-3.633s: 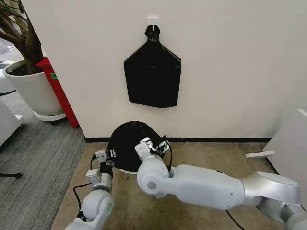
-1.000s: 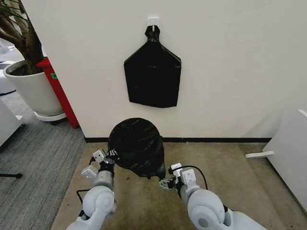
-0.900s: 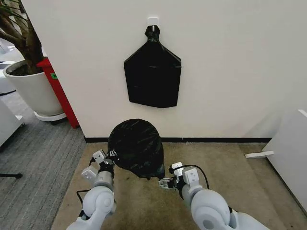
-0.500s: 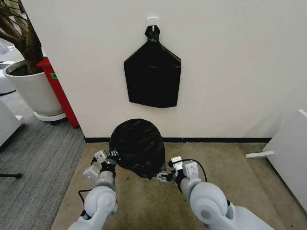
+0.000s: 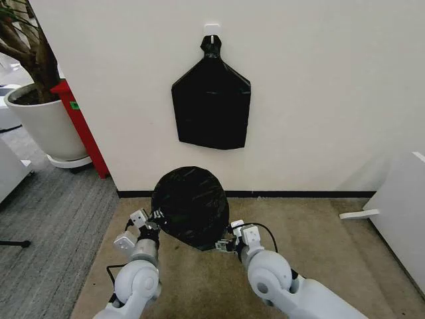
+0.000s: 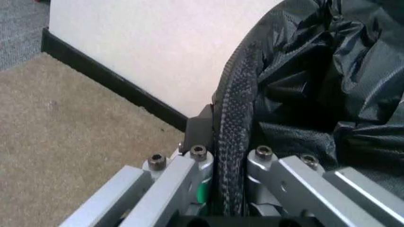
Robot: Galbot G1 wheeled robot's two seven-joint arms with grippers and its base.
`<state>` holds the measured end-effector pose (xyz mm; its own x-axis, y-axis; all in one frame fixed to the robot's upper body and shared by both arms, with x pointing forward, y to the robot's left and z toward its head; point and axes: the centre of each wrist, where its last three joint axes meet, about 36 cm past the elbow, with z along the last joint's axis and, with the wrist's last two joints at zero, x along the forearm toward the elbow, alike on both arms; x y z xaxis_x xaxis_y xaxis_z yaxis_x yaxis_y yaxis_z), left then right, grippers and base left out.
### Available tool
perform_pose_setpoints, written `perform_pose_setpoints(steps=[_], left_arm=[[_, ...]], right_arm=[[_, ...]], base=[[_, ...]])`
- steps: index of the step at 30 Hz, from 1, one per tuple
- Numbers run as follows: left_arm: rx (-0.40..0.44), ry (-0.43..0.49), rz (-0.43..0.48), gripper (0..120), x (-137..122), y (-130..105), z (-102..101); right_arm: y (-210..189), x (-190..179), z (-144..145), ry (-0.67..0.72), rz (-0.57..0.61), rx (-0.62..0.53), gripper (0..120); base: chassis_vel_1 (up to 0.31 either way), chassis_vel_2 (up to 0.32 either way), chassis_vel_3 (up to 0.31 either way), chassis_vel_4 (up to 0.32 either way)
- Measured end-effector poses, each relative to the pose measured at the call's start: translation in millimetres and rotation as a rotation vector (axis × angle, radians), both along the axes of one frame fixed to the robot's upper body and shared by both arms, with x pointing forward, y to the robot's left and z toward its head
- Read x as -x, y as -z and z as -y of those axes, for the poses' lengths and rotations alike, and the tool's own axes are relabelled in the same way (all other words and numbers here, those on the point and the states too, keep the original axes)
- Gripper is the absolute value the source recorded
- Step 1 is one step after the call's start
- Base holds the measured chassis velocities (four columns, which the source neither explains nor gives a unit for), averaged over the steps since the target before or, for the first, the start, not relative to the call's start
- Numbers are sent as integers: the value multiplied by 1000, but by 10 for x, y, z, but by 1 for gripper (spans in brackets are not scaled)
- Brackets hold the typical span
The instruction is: Place the garbage bag over the trash bin.
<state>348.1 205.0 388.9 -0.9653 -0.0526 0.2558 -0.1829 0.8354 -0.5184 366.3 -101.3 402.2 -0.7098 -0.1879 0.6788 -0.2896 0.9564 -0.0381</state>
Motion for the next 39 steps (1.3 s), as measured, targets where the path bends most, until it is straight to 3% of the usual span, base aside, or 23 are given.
perform_pose_setpoints(steps=[13, 27, 30, 33, 34, 36, 39], left_arm=[[19, 26, -19, 3, 98, -60, 10], [-28, 50, -31, 3, 127, -21, -138], [-53, 74, -34, 3, 149, 17, -204], [-97, 121, -14, 3, 165, 54, -303], [-97, 121, -14, 3, 165, 54, -303], [-140, 188, 19, 3, 175, 71, -400], [-186, 305, 82, 3, 165, 96, -531]], right_arm=[[409, -68, 58, 52, -8, 62, 100], [-287, 545, 324, 23, 30, -61, 100], [-391, 519, 453, 36, 76, -57, 100], [-448, 289, 680, 53, 248, -23, 100], [-448, 289, 680, 53, 248, -23, 100], [-503, 6, 876, 25, 415, 11, 100], [-687, -361, 1050, -58, 535, 14, 100]], base=[[0, 0, 0, 0], [0, 0, 0, 0], [0, 0, 0, 0], [0, 0, 0, 0], [0, 0, 0, 0], [0, 0, 0, 0], [0, 0, 0, 0]])
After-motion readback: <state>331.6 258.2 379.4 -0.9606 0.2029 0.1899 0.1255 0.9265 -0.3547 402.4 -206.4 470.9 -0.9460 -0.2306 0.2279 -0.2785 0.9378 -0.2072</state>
